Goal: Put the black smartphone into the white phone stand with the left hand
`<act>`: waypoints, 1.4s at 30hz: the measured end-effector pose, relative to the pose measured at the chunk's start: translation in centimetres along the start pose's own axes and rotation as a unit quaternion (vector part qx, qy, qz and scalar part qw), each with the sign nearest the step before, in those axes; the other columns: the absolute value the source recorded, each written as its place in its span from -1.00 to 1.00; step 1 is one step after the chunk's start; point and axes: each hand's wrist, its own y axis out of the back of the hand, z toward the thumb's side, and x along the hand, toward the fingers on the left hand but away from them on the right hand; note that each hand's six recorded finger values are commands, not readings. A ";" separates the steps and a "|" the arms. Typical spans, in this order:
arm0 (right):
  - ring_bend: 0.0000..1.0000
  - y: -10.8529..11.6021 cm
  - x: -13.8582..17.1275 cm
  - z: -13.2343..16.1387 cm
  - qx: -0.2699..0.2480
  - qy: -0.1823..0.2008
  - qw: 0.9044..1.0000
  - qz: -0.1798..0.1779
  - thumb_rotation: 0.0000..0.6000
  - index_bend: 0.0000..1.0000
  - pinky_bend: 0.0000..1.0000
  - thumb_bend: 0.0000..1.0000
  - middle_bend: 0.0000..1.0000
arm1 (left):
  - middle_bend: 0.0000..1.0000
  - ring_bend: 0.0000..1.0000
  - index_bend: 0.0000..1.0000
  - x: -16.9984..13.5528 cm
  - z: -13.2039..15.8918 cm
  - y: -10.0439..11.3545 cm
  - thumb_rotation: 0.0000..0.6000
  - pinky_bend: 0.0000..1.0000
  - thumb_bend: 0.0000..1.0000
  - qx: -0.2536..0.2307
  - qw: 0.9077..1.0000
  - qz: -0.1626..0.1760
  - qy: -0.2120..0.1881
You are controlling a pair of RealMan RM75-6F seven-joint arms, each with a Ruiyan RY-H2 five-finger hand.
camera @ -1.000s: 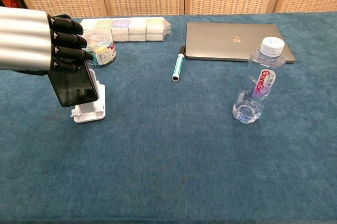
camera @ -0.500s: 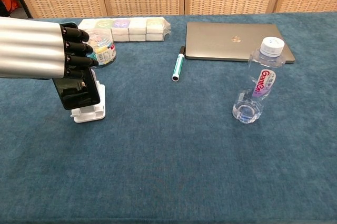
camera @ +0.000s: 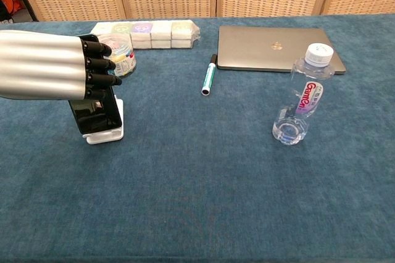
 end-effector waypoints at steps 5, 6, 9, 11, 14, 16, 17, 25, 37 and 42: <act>-1.00 0.0 0.0 0.0 0.000 0.000 1.000 0.000 1.00 -1.00 -1.00 -1.00 -1.00 | -0.54 -0.40 -0.16 -0.1 -0.1 -0.4 1.00 -0.07 -0.58 0.007 1.000 -0.014 0.014; -1.00 0.0 0.0 0.0 0.000 0.000 1.000 0.000 1.00 -1.00 -1.00 -1.00 -1.00 | -0.56 -0.40 -0.17 -0.1 -0.1 -0.4 1.00 -0.07 -0.59 0.005 1.000 -0.015 0.017; -1.00 0.0 0.0 0.0 0.000 0.001 1.000 0.000 1.00 -1.00 -1.00 -1.00 -1.00 | -0.59 -0.42 -0.20 -0.2 -0.1 -0.4 1.00 -0.07 -0.59 0.005 1.000 -0.014 0.019; -1.00 0.0 0.0 0.1 0.000 0.001 1.000 0.000 1.00 -1.00 -1.00 -1.00 -1.00 | -0.67 -0.48 -0.24 -0.3 0.0 -0.4 1.00 -0.09 -0.61 0.005 1.000 -0.014 0.018; -1.00 0.0 0.1 0.1 0.000 0.001 1.000 0.000 1.00 -1.00 -1.00 -1.00 -1.00 | -0.86 -0.64 -0.39 -0.3 0.0 -0.3 1.00 -0.16 -0.69 0.003 1.000 -0.013 0.019; -1.00 0.0 0.1 0.1 0.000 0.001 1.000 0.000 1.00 -1.00 -1.00 -1.00 -1.00 | -0.96 -0.72 -0.51 -0.3 0.1 -0.3 1.00 -0.19 -0.75 0.000 1.000 -0.013 0.020; -1.00 0.0 0.1 0.1 0.000 0.001 1.000 0.000 1.00 -1.00 -1.00 -1.00 -1.00 | -0.99 -0.76 -0.57 -0.4 0.0 -0.3 1.00 -0.21 -0.78 0.000 1.000 -0.014 0.022; -1.00 0.0 0.1 0.1 -0.001 0.001 1.000 0.000 1.00 -1.00 -1.00 -1.00 -1.00 | -1.00 -1.00 -0.91 -0.6 -0.2 -0.5 1.00 -0.54 -0.85 -0.003 0.999 -0.027 0.034; -1.00 -0.3 0.1 0.1 0.001 -0.003 1.000 0.006 1.00 -1.00 -1.00 -1.00 -1.00 | -1.00 -1.00 -1.00 -1.9 -0.4 1.0 1.00 -0.72 -0.99 -0.026 0.998 -0.005 0.050; -1.00 -0.2 0.1 0.1 -0.001 -0.004 1.000 0.004 1.00 -1.00 -1.00 -1.00 -1.00 | -1.00 -1.00 -1.00 -2.9 -1.1 2.8 1.00 -0.76 -1.00 -0.056 0.994 0.040 0.081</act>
